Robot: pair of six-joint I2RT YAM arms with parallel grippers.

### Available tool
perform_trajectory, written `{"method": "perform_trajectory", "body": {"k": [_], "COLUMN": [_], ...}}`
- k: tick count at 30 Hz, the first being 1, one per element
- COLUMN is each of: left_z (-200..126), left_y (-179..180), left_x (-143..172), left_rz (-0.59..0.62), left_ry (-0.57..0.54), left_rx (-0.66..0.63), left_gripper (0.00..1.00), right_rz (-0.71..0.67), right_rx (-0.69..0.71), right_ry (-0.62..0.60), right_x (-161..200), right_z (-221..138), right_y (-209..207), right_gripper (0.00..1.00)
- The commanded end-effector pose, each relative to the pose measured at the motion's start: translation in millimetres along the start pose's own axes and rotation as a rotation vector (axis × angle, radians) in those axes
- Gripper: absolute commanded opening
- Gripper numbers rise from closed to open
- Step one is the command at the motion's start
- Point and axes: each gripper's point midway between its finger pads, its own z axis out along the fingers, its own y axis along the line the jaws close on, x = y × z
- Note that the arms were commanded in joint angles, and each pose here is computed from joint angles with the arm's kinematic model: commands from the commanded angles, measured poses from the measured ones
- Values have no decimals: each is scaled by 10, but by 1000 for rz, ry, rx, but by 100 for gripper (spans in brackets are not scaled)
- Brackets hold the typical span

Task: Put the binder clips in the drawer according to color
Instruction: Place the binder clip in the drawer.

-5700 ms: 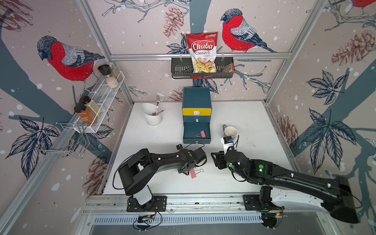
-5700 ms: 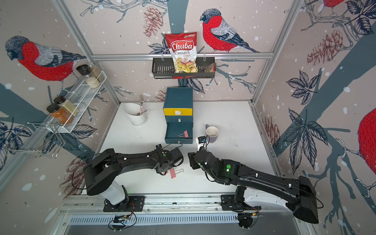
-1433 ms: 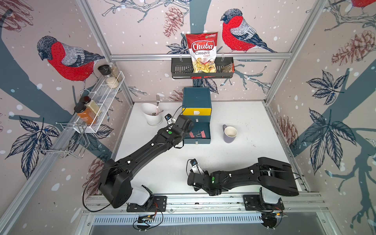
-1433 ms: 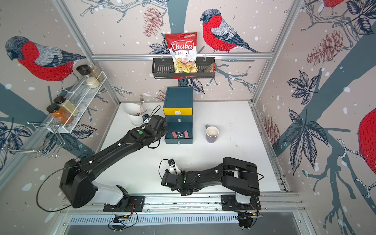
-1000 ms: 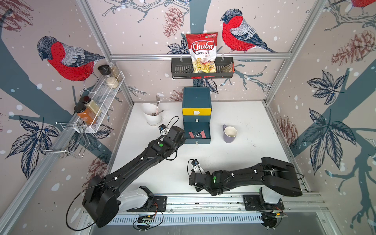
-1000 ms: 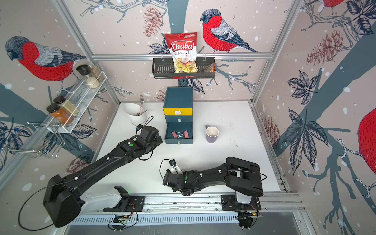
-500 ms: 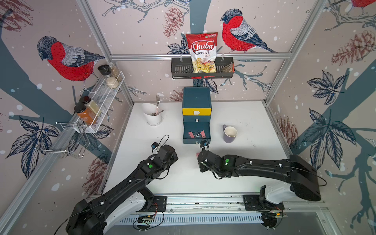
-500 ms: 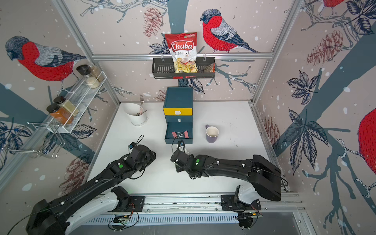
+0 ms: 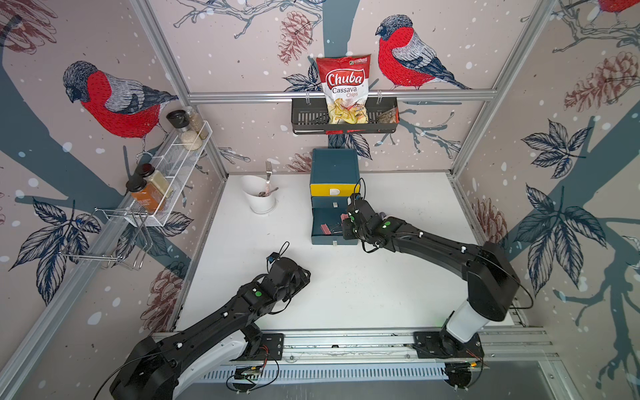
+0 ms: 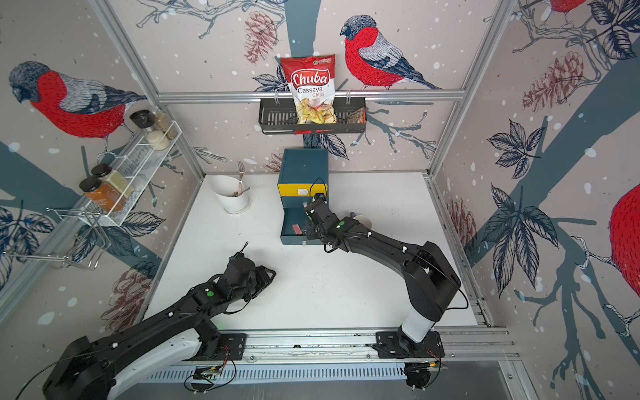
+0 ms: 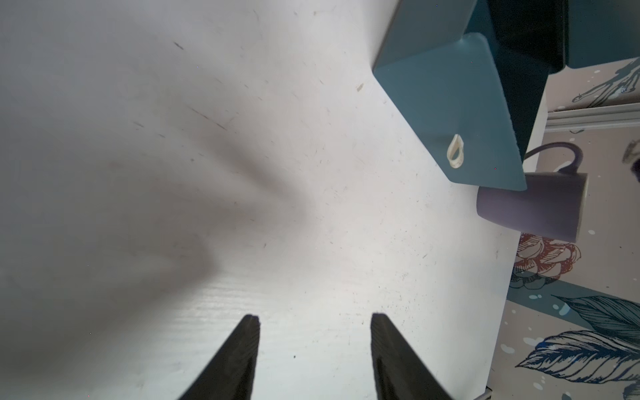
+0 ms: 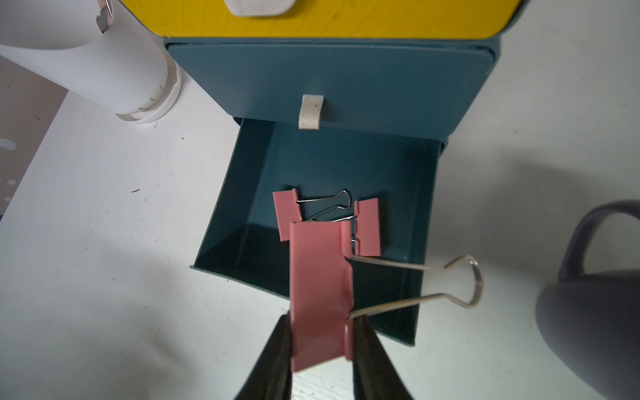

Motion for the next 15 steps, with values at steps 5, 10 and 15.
{"method": "perform_trajectory", "body": {"k": [5, 10, 15], "left_z": [12, 47, 70], "left_y": [-244, -257, -300], "left_x": [79, 139, 158], "left_rz": [26, 34, 36], "left_ry": [8, 21, 24], "left_rx": [101, 110, 125], "left_gripper": [56, 54, 54], "right_rz": [35, 63, 79], "right_rx": [-22, -15, -27], "right_ry": [17, 41, 50], "right_x": [-70, -25, 1], "right_z": [266, 452, 567], "right_y": [-23, -82, -54], "right_gripper": [28, 29, 29]}}
